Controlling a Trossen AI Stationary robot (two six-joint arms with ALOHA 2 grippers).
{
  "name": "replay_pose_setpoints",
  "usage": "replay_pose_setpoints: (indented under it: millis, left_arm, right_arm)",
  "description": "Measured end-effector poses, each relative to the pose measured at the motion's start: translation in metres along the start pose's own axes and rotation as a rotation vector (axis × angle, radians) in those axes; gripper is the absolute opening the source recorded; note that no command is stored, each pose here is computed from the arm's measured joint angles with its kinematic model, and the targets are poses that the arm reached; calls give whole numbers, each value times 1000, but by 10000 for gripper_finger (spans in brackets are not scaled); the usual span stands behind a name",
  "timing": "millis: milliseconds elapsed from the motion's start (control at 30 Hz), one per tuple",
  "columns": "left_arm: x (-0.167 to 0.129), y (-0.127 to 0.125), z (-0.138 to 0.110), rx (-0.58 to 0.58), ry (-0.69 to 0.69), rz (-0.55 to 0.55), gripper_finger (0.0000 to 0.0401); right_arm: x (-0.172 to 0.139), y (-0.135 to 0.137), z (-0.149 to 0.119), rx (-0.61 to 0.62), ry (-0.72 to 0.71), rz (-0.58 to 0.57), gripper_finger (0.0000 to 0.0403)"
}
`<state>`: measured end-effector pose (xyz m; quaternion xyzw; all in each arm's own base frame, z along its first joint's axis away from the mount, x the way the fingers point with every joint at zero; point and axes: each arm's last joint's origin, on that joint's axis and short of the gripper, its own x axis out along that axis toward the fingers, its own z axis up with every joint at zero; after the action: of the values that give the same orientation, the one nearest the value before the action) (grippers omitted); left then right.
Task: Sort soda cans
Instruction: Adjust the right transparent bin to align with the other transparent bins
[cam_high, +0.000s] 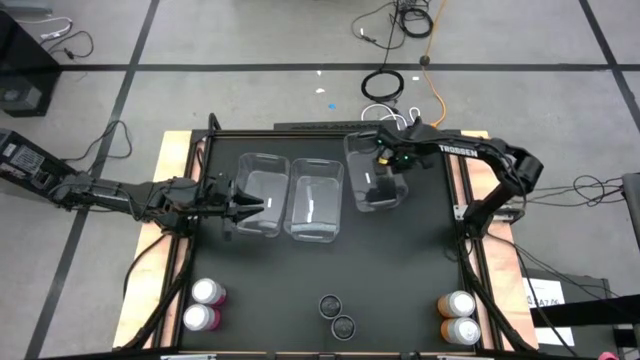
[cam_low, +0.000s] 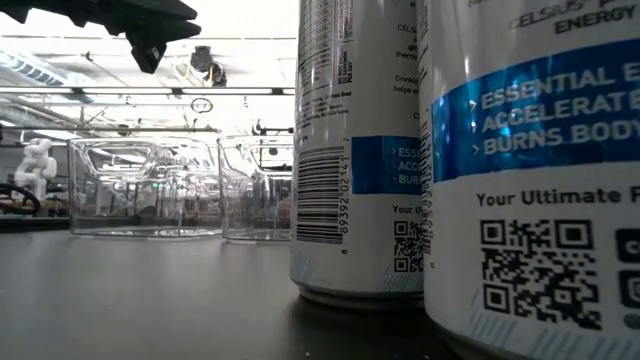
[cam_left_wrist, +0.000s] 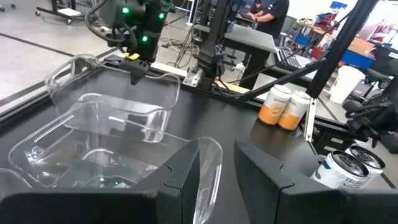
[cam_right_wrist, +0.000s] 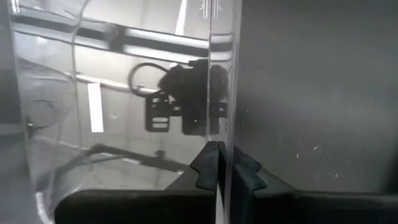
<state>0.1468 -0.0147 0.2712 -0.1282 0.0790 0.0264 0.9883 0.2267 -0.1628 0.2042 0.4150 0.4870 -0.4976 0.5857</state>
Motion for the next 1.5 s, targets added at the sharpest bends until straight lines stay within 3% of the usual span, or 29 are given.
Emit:
replay_pose_setpoints:
  millis: [300, 767, 1033, 1500]
  left_arm:
    - [0, 0, 0, 0, 0, 0, 109]
    - [0, 0, 0, -1, -1, 0, 109]
    - [0, 0, 0, -1, -1, 0, 109]
    - [0, 0, 0, -2, -1, 0, 109]
  right_arm:
    - [-31, 2, -40, 21, -41, -11, 1]
    - [-20, -8, -143, 191, -26, 142, 0]
    - [-24, -5, -161, 250, -84, 155, 0]
    - [-25, -5, -162, 238, -83, 153, 33]
